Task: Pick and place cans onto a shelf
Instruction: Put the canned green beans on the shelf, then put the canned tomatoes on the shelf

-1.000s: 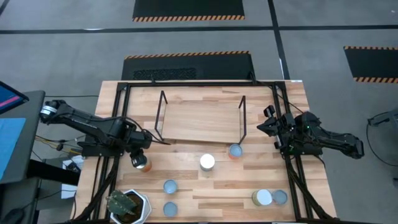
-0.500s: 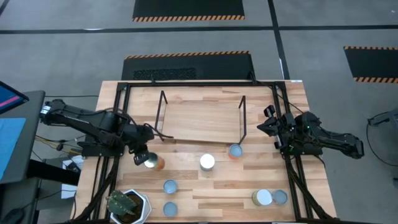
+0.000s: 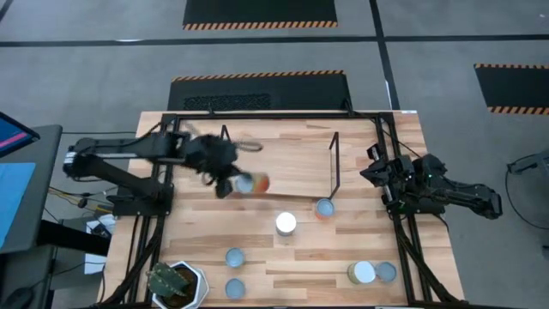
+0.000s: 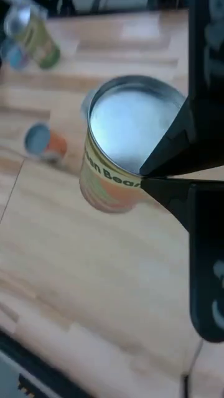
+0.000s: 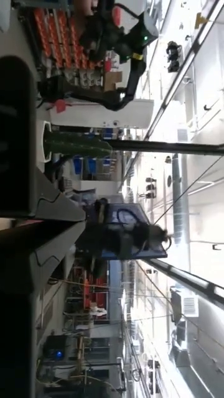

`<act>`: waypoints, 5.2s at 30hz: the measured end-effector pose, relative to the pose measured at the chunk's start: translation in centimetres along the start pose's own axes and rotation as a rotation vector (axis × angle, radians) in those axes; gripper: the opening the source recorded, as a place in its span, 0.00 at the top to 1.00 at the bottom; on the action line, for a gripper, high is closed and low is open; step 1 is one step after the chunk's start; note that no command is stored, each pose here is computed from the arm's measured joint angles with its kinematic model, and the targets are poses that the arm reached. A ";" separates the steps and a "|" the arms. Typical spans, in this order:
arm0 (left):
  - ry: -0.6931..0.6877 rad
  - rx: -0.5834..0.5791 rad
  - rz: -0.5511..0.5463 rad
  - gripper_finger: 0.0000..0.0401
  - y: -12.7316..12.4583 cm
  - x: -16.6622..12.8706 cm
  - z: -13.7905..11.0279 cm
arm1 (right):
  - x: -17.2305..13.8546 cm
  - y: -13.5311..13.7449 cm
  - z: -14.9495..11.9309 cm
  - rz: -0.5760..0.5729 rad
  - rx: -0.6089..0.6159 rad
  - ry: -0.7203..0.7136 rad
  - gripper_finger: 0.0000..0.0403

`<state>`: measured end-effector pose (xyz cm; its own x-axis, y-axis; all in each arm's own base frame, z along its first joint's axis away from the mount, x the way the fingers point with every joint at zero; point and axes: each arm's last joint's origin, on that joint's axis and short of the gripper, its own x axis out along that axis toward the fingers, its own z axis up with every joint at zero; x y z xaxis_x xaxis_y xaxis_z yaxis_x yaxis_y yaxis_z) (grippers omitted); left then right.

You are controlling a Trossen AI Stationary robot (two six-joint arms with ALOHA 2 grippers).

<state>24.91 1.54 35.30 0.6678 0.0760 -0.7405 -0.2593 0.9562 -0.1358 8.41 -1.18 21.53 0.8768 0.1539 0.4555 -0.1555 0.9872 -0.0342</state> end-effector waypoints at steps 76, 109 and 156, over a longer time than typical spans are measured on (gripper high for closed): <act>0.782 0.038 0.274 1.00 14.0 11.4 5.4 | 0.0 0.0 0.0 0.001 0.027 0.000 0.92; 0.793 0.016 0.259 0.97 14.0 11.3 5.3 | 0.0 0.0 0.0 0.003 0.027 0.001 0.92; 0.546 0.408 0.222 0.76 -13.6 6.1 1.5 | 0.1 0.5 0.5 0.144 0.172 0.021 0.92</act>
<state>33.57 -10.61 33.68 0.1579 0.2306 -0.9602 0.0045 0.9722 0.2342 8.17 -0.71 22.02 0.8491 0.2957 0.4378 -0.3536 0.9338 0.0551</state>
